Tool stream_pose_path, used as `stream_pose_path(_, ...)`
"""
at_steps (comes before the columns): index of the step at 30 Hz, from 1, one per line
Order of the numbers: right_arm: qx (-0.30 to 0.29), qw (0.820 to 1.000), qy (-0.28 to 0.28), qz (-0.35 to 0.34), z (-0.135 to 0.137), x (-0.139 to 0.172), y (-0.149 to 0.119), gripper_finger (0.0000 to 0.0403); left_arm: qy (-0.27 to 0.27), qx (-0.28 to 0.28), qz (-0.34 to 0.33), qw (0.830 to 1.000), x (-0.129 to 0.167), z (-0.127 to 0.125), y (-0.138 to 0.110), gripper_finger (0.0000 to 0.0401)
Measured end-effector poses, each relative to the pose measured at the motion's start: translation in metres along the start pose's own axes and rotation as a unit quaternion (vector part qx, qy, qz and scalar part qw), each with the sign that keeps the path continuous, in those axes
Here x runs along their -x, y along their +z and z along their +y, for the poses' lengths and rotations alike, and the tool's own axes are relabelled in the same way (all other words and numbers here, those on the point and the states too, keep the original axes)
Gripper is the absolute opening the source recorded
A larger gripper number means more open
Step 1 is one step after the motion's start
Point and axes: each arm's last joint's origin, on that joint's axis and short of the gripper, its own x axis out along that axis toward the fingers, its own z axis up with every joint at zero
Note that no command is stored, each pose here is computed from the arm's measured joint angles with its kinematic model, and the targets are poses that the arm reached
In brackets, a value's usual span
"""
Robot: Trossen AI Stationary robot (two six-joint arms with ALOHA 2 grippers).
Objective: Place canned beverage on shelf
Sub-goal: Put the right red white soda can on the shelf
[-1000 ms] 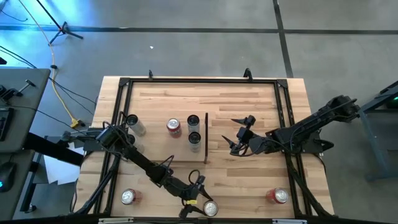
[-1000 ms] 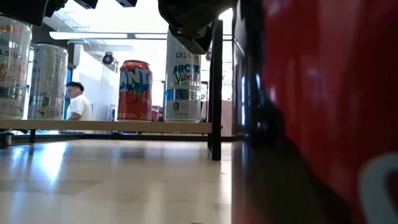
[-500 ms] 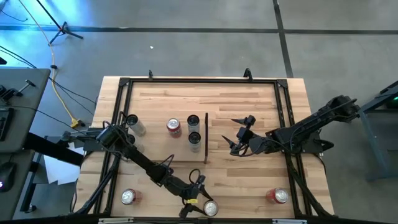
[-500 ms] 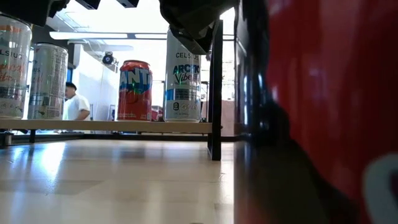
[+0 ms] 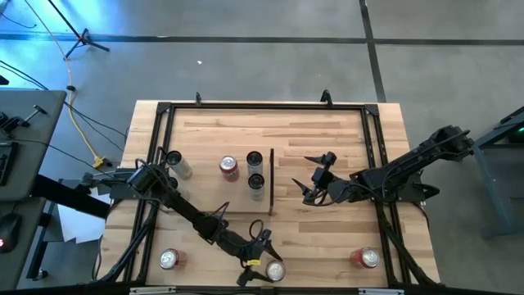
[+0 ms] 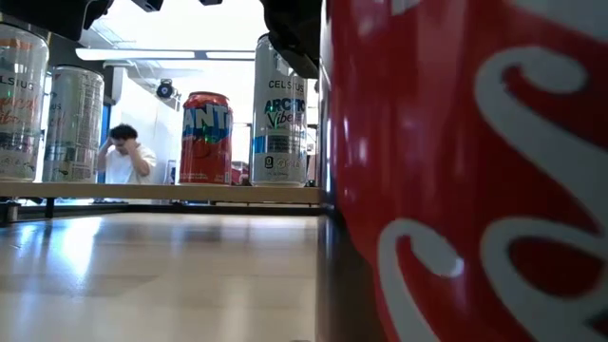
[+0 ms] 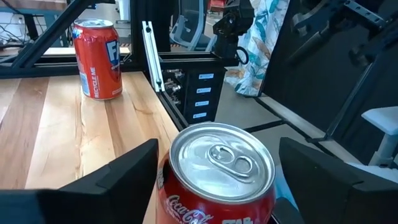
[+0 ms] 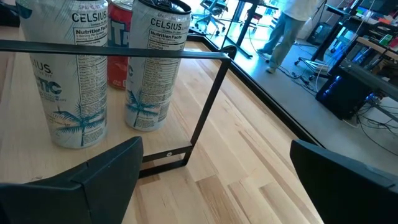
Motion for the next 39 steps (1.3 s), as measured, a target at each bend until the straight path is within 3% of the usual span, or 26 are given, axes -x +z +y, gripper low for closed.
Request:
stream_pose_path(15,0.0,1.0,0.0,0.0,0.0,0.0,0.0,0.0393,-0.01,-0.015,-0.008,1.0,-0.003,-0.003,-0.001,0.0344)
stream_pose_path(28,0.001,1.0,0.0,0.001,0.0,0.0,0.0,0.0393,-0.018,-0.013,0.004,1.0,-0.022,0.008,-0.023,0.0347)
stream_pose_path(33,0.001,1.0,0.0,0.001,0.0,0.0,0.0,0.0393,-0.016,-0.005,0.005,1.0,-0.023,0.011,-0.023,0.0334)
stream_pose_path(39,0.001,1.0,0.0,0.001,0.0,0.0,0.0,0.0393,-0.014,0.01,0.005,1.0,-0.023,0.011,-0.023,0.0288)
